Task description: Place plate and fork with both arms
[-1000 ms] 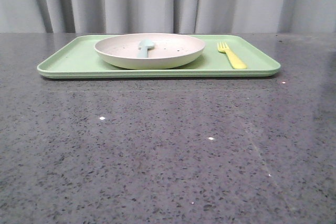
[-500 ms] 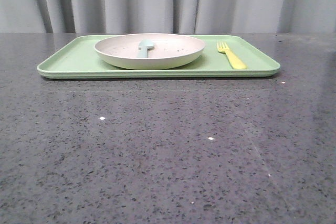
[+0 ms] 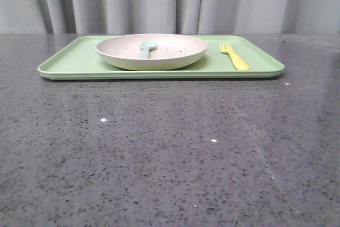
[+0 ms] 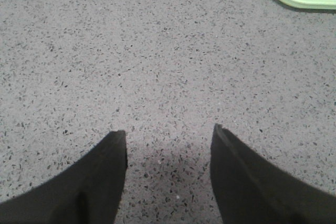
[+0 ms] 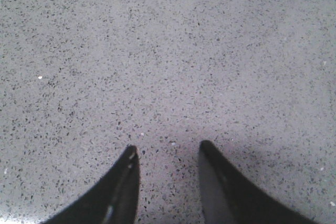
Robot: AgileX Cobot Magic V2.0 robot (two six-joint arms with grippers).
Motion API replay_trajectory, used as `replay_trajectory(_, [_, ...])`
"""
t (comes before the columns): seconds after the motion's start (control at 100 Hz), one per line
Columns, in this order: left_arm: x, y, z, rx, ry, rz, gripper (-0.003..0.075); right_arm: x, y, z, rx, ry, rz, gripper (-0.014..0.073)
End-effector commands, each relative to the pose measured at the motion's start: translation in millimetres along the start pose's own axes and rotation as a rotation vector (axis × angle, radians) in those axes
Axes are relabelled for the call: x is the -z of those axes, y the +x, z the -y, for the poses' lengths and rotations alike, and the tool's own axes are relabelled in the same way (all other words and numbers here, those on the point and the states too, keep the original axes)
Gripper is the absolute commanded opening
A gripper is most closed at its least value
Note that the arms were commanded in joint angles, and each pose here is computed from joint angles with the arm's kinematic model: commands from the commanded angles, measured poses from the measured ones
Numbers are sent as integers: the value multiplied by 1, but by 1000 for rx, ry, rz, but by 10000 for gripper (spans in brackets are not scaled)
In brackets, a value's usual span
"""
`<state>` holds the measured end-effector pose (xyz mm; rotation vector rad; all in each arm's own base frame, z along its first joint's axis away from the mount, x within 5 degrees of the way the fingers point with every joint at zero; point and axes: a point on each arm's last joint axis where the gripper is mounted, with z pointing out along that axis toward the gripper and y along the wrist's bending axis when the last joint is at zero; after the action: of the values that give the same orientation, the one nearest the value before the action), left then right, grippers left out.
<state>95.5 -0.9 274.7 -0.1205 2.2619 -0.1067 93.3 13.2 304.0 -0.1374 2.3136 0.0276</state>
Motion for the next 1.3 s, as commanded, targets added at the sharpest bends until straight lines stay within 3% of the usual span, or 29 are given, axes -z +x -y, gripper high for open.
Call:
replay_trajectory(0.0, [5, -13, 1, 20, 8, 92, 321, 5, -10, 2, 5, 13, 83, 183])
replay_trajectory(0.21, [5, -13, 1, 20, 7, 94, 109, 5, -10, 2, 5, 13, 84, -56])
replay_trajectory(0.32, [5, -13, 1, 20, 7, 94, -22, 5, -10, 2, 5, 13, 83, -68])
replay_trajectory(1.29, [5, -13, 1, 20, 7, 94, -20, 5, -10, 2, 5, 14, 77, -69])
